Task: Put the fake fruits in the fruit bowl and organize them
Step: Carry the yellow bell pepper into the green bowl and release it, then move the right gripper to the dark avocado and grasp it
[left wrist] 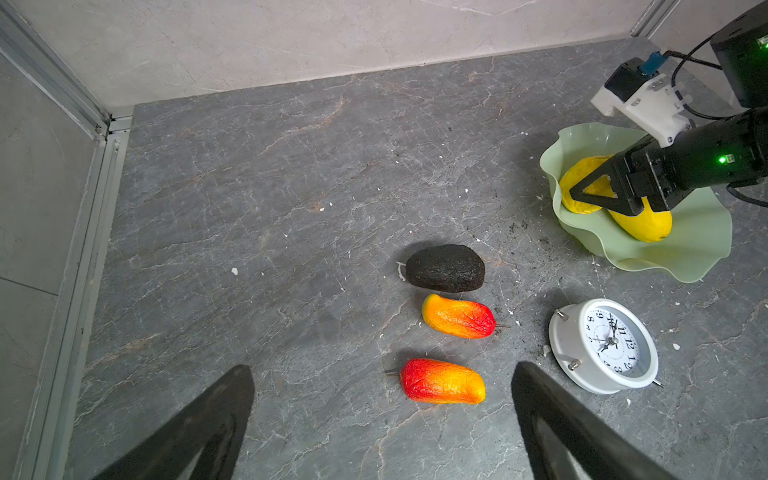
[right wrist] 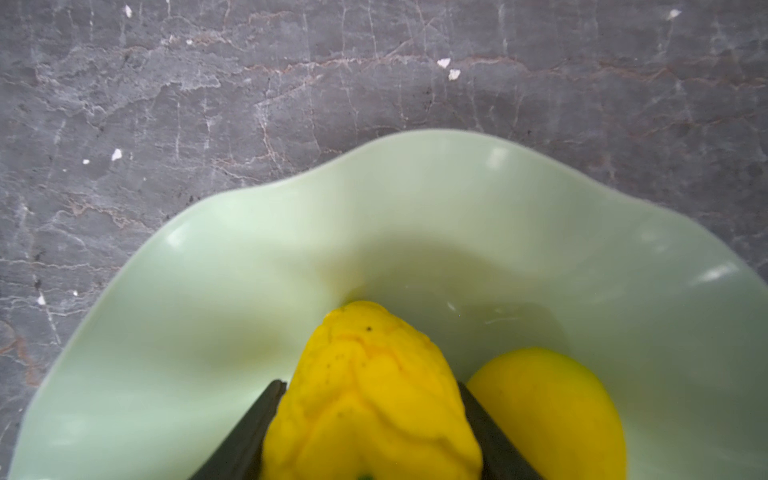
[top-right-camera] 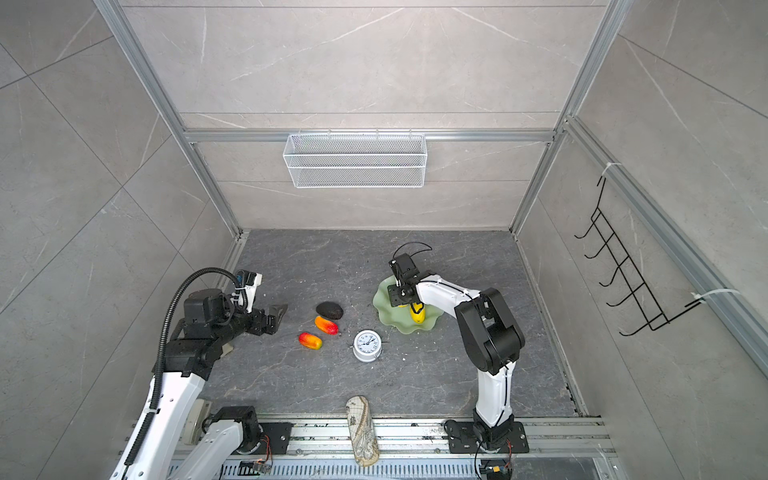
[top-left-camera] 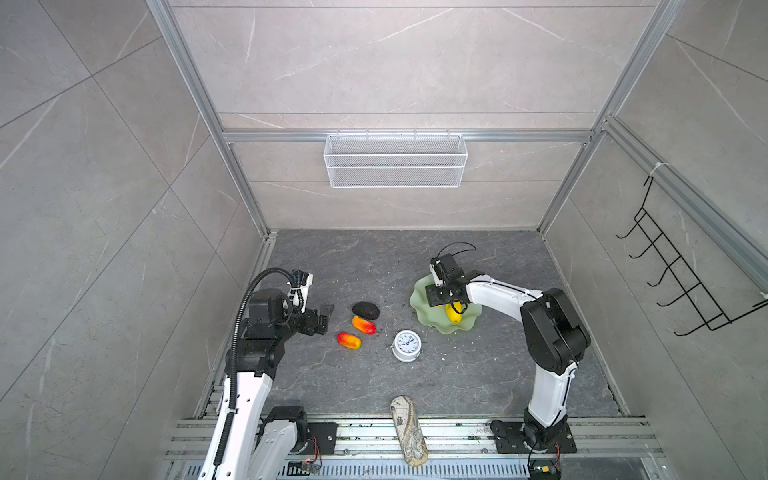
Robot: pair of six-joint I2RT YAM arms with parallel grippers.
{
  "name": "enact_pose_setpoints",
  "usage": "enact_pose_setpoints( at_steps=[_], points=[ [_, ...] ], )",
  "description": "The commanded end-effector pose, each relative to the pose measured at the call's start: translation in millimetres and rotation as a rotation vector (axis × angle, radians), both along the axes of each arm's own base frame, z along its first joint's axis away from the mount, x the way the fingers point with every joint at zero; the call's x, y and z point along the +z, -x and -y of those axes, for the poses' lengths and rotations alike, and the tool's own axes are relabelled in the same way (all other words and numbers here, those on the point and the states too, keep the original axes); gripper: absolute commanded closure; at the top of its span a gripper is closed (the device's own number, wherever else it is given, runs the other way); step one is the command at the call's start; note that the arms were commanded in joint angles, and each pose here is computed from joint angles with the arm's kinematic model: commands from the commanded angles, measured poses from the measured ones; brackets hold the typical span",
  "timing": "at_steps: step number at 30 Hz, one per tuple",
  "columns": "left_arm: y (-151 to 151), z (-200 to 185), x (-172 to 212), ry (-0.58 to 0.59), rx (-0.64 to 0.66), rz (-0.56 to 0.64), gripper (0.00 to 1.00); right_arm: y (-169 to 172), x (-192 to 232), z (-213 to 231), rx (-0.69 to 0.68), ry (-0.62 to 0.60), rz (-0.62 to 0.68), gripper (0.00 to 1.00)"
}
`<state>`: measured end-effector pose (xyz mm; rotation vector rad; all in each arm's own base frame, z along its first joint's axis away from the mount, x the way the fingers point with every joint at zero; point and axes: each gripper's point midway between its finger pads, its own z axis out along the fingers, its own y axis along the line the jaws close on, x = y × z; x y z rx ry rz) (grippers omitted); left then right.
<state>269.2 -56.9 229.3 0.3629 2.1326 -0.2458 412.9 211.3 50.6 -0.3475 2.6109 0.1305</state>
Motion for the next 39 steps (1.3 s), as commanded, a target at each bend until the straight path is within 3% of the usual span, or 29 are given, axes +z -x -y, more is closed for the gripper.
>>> enact_pose_setpoints(
  at_steps=[1,12,17,22,28,39],
  points=[
    [-3,3,7,-0.004,-0.022,0.037,0.0,-1,-5,2,-0.015,0.007,0.0,0.34],
    [-3,4,8,-0.002,-0.025,0.038,0.0,-7,50,-2,0.027,0.003,0.064,0.08],
    [-3,4,8,0.0,-0.024,0.038,0.0,0,82,-18,0.108,-0.028,0.099,0.02],
    [-3,4,9,0.003,-0.028,0.038,0.0,18,101,-65,0.267,-0.05,0.116,0.0],
    [-2,4,10,0.005,-0.027,0.042,0.0,47,94,-147,0.474,-0.105,0.094,0.0],
    [1,4,12,0.005,-0.024,0.053,0.0,49,55,-220,0.574,-0.132,0.015,0.04]
  ],
)
